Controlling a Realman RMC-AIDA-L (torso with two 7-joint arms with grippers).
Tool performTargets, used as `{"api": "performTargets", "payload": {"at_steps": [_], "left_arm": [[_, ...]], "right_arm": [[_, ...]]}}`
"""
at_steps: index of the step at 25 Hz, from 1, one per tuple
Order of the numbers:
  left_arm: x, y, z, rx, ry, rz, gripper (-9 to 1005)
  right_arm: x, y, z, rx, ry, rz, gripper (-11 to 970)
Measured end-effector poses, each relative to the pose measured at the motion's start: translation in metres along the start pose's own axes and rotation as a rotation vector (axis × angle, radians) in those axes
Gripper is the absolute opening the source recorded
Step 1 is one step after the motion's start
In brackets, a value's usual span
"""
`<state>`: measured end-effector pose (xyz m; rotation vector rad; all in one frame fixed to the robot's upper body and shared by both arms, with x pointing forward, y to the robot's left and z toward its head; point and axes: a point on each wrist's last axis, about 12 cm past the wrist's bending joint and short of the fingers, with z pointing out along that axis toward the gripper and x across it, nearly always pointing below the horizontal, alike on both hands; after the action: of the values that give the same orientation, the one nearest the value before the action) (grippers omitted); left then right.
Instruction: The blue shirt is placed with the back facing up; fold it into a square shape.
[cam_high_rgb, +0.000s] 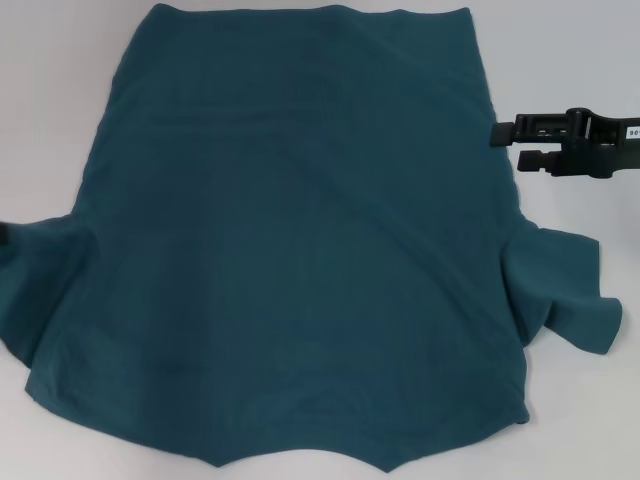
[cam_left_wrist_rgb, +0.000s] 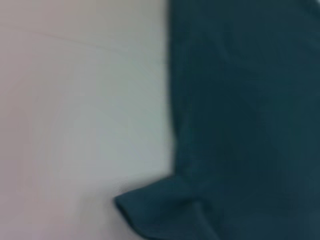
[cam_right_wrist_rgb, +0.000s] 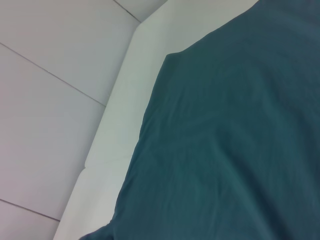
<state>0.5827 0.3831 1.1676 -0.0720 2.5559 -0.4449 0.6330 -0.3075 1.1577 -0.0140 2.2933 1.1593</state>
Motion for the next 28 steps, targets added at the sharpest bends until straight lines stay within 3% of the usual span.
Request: {"api": "performTargets", "payload": {"at_steps": [14,28], "left_arm": [[-0.018,-0.06,0.018,0.131,0.064,0.053,0],[-0.013,-0.086,0.051,0.159,0.127,0.142,2]], "right_arm": [[-0.001,-0.001,0.0,0.008,-0.007,-0.001,728],[-0.003,-0.002,0.0,0.017,-0.02,-0.001,719]]}}
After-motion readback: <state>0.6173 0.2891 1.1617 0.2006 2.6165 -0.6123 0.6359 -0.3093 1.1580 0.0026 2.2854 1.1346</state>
